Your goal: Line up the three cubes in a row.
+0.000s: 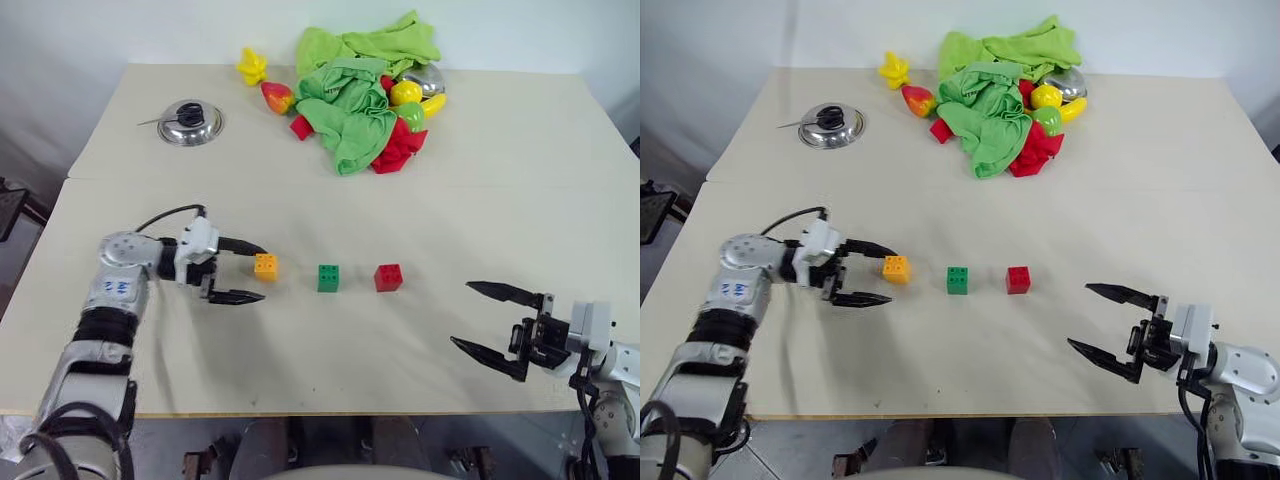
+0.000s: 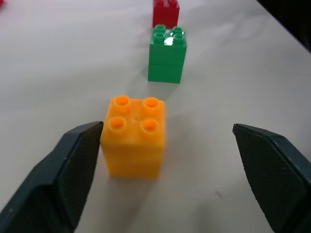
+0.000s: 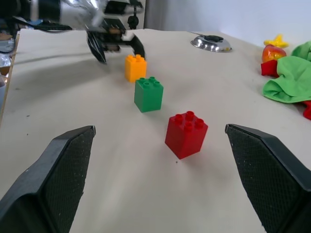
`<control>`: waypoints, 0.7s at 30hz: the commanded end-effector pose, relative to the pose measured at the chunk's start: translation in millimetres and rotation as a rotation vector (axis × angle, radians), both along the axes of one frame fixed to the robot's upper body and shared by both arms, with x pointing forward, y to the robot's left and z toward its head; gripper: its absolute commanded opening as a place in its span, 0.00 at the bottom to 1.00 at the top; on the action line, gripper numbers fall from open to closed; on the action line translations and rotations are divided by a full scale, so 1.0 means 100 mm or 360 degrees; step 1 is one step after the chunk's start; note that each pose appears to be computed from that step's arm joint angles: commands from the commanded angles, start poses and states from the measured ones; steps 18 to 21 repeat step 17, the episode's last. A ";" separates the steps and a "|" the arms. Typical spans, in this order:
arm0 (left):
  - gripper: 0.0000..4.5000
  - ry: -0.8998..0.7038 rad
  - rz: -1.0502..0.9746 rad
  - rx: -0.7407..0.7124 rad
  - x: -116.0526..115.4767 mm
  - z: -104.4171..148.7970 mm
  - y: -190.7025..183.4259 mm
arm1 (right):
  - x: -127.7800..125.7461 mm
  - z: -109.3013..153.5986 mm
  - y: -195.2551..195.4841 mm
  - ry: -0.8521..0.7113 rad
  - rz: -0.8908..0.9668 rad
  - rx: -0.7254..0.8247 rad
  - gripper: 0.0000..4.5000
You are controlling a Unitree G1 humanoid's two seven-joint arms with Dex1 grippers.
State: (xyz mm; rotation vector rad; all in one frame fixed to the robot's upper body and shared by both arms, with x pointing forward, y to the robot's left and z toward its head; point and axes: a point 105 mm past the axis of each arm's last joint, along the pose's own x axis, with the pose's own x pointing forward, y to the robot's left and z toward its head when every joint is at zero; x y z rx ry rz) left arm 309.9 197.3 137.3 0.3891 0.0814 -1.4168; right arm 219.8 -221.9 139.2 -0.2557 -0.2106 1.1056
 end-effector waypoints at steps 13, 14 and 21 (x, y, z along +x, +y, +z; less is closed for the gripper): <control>0.99 -0.0255 0.0378 -0.0265 -0.34 0.20 0.37 | 0.14 0.24 0.03 -0.0084 0.0068 0.0063 1.00; 0.99 -0.0247 0.0395 -0.0271 -0.34 0.19 0.37 | 0.14 0.24 0.03 -0.0084 0.0078 0.0044 1.00; 0.99 -0.0218 0.0426 -0.0289 -0.34 0.17 0.40 | 0.16 0.25 0.01 -0.0093 0.0077 0.0029 1.00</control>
